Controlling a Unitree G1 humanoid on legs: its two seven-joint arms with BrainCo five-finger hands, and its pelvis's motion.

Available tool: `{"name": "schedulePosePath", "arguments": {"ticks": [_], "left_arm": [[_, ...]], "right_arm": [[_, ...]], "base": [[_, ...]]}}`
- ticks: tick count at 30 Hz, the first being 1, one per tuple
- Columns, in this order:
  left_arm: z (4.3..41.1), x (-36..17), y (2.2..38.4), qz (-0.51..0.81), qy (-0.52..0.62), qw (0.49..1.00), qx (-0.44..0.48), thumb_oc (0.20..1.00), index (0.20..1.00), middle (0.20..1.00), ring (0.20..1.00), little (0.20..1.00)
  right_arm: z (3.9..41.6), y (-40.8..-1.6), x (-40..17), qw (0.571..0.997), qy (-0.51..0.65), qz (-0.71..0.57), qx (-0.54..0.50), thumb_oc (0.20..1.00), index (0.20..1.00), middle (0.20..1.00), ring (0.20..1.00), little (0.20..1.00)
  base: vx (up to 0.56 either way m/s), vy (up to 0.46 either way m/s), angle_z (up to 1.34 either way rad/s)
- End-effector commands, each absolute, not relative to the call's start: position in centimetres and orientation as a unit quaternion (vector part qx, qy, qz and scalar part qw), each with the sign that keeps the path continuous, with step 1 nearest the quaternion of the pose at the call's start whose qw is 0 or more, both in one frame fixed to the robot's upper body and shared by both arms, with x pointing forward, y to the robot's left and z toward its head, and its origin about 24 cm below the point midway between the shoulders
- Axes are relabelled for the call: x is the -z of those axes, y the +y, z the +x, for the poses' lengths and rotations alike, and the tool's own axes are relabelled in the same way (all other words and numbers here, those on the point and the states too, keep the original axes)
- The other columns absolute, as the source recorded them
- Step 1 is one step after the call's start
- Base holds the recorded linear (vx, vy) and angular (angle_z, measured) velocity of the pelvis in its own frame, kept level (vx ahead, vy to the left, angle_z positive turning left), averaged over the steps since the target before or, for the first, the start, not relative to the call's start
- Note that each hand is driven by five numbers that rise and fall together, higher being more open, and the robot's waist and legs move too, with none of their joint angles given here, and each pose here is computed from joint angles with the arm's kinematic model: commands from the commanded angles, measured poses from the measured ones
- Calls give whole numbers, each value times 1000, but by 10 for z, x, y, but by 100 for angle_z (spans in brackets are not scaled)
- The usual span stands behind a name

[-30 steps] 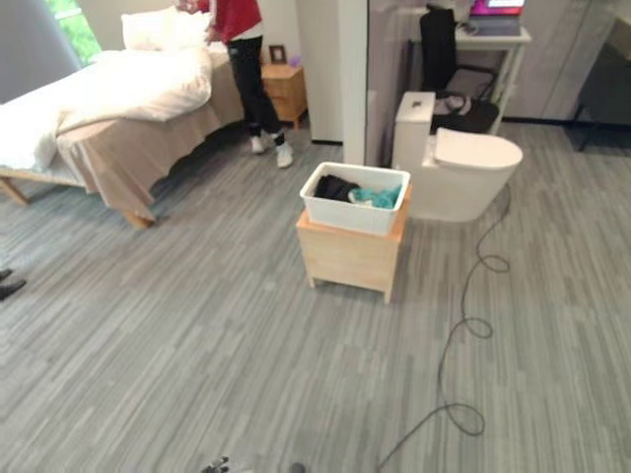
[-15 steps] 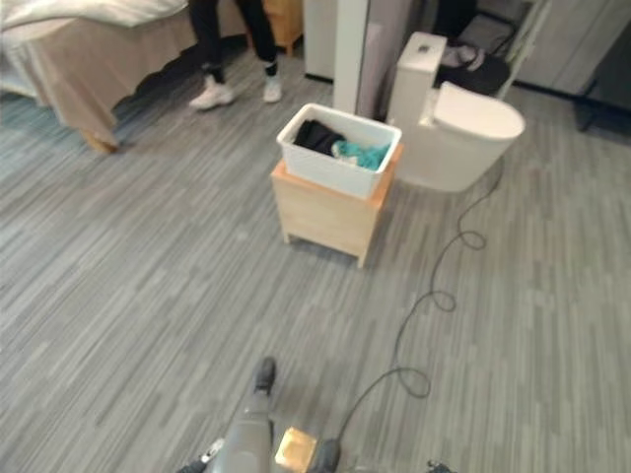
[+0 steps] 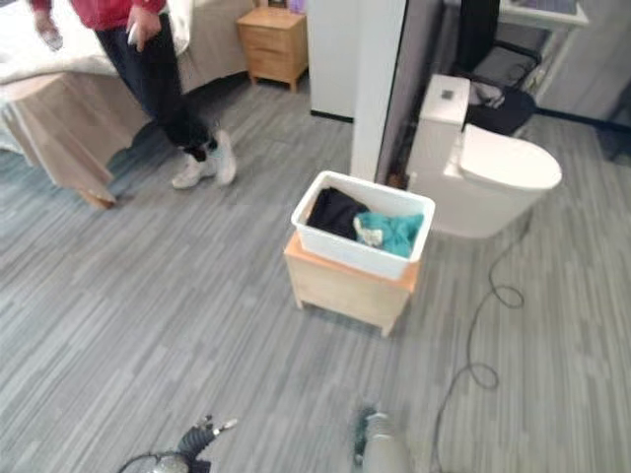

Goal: Grab the laundry basket,head to the washer,open it,put in the laundry and shut it.

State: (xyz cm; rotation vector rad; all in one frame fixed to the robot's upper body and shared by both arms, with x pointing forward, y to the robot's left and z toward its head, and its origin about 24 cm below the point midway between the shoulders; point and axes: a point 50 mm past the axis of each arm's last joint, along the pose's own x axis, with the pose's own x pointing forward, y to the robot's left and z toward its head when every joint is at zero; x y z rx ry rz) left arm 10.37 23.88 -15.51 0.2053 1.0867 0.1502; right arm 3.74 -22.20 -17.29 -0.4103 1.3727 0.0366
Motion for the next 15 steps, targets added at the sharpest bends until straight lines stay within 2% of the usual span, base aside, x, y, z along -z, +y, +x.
{"name": "schedulePosePath", "arguments": {"ticks": [1, 4, 8, 11, 15], "left_arm": [[108, 155, 233, 106, 504, 855, -58, 1000, 1000, 1000, 1000, 1000], [96, 159, 231, 107, 523, 844, -52, 1000, 1000, 1000, 1000, 1000], [94, 159, 232, 92, 526, 843, -66, 1000, 1000, 1000, 1000, 1000], [95, 159, 233, 82, 522, 845, -78, 1000, 1000, 1000, 1000, 1000], [97, 156, 239, 81, 511, 851, -91, 1000, 1000, 1000, 1000, 1000]], "right_arm": [[54, -240, 168, 762, 620, -182, 23, 1000, 1000, 1000, 1000, 1000], [36, -241, 169, 750, 637, -172, 32, 1000, 1000, 1000, 1000, 1000], [31, -249, 168, 746, 643, -166, 57, 1000, 1000, 1000, 1000, 1000], [39, -258, 165, 751, 634, -166, 81, 1000, 1000, 1000, 1000, 1000], [32, -267, 163, 739, 646, -163, 102, 1000, 1000, 1000, 1000, 1000]], "base": [[451, -143, 56], [463, -213, 28], [320, -261, 32], [267, -211, -45], [266, -22, -30]]}}
